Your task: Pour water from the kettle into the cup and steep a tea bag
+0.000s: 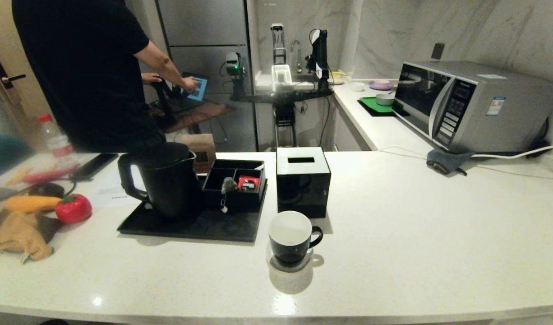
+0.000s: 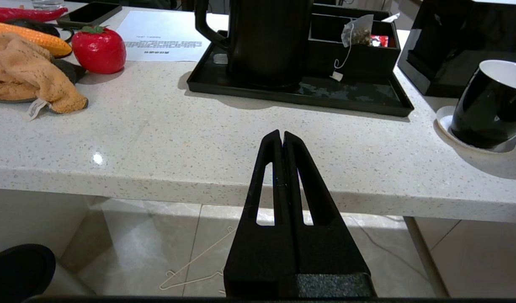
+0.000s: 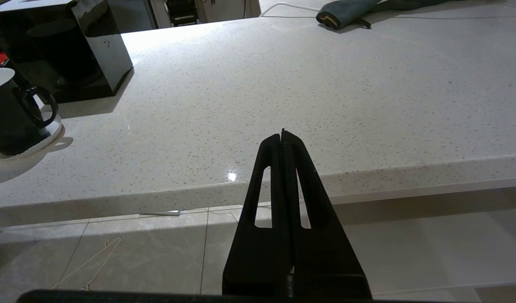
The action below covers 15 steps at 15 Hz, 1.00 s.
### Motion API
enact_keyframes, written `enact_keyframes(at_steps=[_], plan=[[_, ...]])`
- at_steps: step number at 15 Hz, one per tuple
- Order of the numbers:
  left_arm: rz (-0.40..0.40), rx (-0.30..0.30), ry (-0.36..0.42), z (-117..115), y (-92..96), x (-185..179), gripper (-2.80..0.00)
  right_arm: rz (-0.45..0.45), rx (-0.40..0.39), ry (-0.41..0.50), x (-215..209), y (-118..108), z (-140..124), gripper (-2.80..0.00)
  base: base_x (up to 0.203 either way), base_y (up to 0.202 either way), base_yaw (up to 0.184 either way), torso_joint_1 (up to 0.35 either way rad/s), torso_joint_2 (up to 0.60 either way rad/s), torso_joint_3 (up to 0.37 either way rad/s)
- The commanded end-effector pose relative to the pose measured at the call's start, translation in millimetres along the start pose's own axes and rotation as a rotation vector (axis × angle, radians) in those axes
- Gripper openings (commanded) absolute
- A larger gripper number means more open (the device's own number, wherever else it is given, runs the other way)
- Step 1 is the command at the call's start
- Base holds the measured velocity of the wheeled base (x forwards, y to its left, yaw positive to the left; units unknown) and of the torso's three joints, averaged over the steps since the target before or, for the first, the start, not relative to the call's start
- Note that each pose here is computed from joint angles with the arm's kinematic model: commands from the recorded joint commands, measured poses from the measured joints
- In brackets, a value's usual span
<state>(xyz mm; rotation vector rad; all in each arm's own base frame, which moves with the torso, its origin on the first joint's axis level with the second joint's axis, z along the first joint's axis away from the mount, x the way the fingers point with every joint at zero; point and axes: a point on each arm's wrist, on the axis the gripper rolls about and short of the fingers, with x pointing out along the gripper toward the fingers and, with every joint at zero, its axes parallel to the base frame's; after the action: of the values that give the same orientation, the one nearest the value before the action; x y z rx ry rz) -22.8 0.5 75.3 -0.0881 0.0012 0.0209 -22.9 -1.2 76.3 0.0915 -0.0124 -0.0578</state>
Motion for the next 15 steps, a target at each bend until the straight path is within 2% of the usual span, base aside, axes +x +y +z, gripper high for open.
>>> enact_keyframes(at_steps=[1, 15], plan=[[0.001, -0.001, -0.001, 0.0, 0.0, 0.0, -2.8, 0.0, 0.001, 0.001, 0.1, 0.0, 0.1, -2.8, 0.0, 0.0, 0.0, 0.0, 0.0, 0.0], [0.001, -0.001, -0.001, 0.0, 0.0, 0.0, -2.8, 0.0, 0.001, 0.001, 0.1, 0.0, 0.1, -2.8, 0.0, 0.0, 0.0, 0.0, 0.0, 0.0]])
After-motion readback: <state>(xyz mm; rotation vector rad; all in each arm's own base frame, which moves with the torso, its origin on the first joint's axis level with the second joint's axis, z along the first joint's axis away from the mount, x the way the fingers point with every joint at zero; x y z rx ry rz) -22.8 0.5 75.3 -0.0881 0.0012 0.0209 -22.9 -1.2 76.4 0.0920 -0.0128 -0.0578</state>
